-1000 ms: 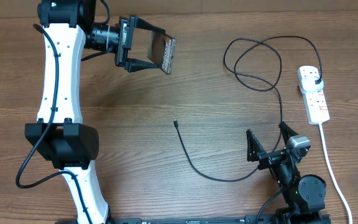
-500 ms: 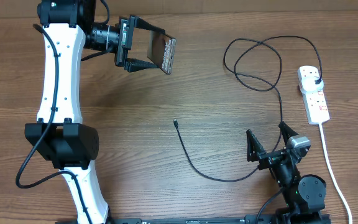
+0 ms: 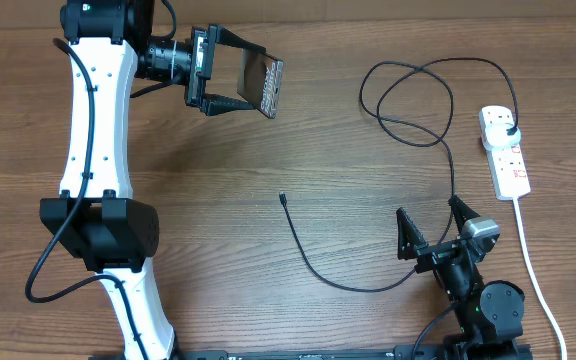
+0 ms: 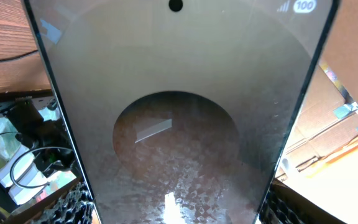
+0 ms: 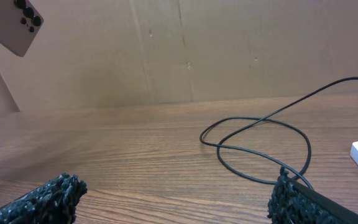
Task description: Plug charger to phone and switch on socket
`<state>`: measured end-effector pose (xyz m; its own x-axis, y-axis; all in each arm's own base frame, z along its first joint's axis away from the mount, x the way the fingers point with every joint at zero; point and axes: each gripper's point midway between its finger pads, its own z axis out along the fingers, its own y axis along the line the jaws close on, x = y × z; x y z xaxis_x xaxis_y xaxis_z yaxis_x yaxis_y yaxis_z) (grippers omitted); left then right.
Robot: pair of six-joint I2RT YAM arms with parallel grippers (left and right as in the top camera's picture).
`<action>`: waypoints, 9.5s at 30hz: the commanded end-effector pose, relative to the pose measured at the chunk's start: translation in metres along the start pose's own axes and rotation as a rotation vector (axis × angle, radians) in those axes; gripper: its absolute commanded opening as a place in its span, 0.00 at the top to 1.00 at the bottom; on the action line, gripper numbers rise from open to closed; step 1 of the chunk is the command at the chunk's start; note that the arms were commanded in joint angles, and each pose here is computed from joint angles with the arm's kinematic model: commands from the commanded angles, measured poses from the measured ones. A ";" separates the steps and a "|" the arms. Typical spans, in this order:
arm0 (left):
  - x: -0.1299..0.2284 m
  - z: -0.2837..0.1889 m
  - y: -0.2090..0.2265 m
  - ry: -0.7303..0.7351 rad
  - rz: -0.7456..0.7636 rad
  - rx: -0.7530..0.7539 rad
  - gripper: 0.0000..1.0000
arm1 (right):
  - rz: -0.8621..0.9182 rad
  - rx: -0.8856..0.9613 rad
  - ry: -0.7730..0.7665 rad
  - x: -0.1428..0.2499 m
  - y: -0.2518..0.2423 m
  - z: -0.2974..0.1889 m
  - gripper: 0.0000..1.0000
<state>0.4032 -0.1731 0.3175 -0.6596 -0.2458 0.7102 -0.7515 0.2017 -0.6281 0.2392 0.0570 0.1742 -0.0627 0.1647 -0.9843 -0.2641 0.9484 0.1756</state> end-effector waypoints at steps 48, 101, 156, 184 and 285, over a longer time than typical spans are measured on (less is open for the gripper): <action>-0.053 -0.006 0.052 -0.468 0.131 -0.398 0.86 | 0.004 0.010 -0.002 0.002 -0.002 0.000 0.00; -0.072 -0.011 0.070 -0.648 0.245 -0.618 0.86 | 0.100 -0.079 0.261 -0.036 0.029 -0.002 0.00; -0.097 -0.064 0.066 -0.739 0.120 -0.518 0.93 | 0.410 -0.156 1.071 -0.013 0.108 0.107 0.00; -0.086 -0.059 0.058 -0.621 0.074 -0.396 0.91 | 0.322 0.070 1.363 0.107 0.129 0.106 0.11; -0.061 0.001 0.064 -0.657 -0.219 -0.395 0.91 | 1.008 -0.456 0.946 -0.014 0.231 0.215 0.87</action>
<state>0.4002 -0.1432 0.2177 -0.4421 -0.8080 0.3894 -0.8966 0.3864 -0.2162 0.3833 0.3304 0.2166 -0.9568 0.2797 -0.0797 0.0236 0.3478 0.9373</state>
